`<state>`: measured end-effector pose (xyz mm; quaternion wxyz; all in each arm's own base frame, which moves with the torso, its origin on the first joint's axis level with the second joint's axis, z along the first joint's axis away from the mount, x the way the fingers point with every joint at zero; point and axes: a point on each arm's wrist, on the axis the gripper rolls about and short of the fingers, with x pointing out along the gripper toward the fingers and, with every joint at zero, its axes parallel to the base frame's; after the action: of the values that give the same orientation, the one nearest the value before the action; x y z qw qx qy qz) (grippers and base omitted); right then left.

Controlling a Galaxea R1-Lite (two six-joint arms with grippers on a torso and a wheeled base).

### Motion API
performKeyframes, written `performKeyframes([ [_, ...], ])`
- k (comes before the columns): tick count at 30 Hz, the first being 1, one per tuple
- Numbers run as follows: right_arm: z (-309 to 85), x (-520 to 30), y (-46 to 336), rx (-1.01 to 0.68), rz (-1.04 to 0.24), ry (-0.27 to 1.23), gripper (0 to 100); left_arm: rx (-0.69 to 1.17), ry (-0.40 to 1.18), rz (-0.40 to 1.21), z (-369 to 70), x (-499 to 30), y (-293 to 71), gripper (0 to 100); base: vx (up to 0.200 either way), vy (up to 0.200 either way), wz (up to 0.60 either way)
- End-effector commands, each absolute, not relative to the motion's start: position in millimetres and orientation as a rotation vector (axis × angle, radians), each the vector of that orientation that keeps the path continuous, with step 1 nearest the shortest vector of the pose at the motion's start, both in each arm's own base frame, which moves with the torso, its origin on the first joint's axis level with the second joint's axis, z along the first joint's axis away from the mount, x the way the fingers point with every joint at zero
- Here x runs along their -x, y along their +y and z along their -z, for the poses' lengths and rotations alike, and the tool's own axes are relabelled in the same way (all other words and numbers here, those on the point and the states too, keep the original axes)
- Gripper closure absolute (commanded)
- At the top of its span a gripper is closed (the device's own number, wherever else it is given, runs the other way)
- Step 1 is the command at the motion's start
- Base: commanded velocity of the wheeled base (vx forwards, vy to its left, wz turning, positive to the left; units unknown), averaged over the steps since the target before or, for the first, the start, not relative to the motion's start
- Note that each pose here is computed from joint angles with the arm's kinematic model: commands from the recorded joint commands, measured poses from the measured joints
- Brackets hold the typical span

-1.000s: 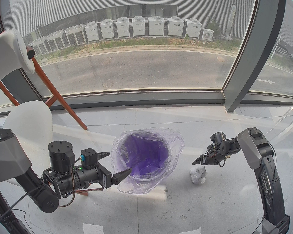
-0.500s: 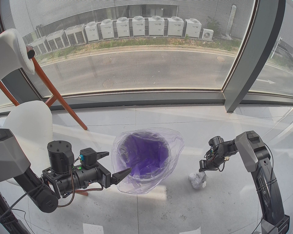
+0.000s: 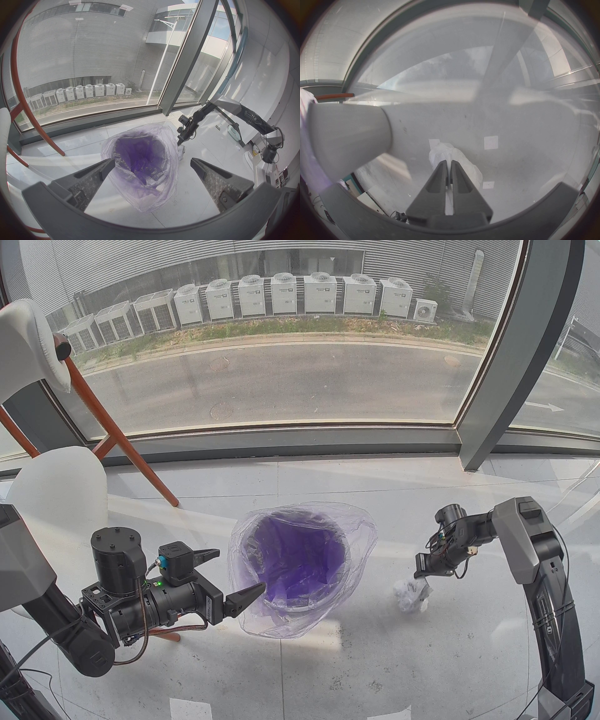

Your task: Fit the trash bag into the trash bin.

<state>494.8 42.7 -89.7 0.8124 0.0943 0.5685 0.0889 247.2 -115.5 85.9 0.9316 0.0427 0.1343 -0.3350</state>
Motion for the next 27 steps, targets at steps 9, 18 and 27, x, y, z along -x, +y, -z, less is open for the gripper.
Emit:
performKeyframes([
  [9,-187.4,-435.2,36.1,-0.189,-0.269,0.918,100,-0.083,0.236,0.661,-99.7,-234.0,-108.4,0,0.000,0.000,0.00],
  [18,-267.7,-362.7,107.4,-0.138,-0.519,0.851,100,-0.073,0.188,0.592,-111.3,-239.3,-92.2,0,0.000,0.000,0.00],
  [27,-228.7,-367.3,176.9,-0.061,-0.655,0.932,100,-0.064,0.118,0.529,-127.8,-246.3,-77.5,0,0.000,0.000,0.00],
])
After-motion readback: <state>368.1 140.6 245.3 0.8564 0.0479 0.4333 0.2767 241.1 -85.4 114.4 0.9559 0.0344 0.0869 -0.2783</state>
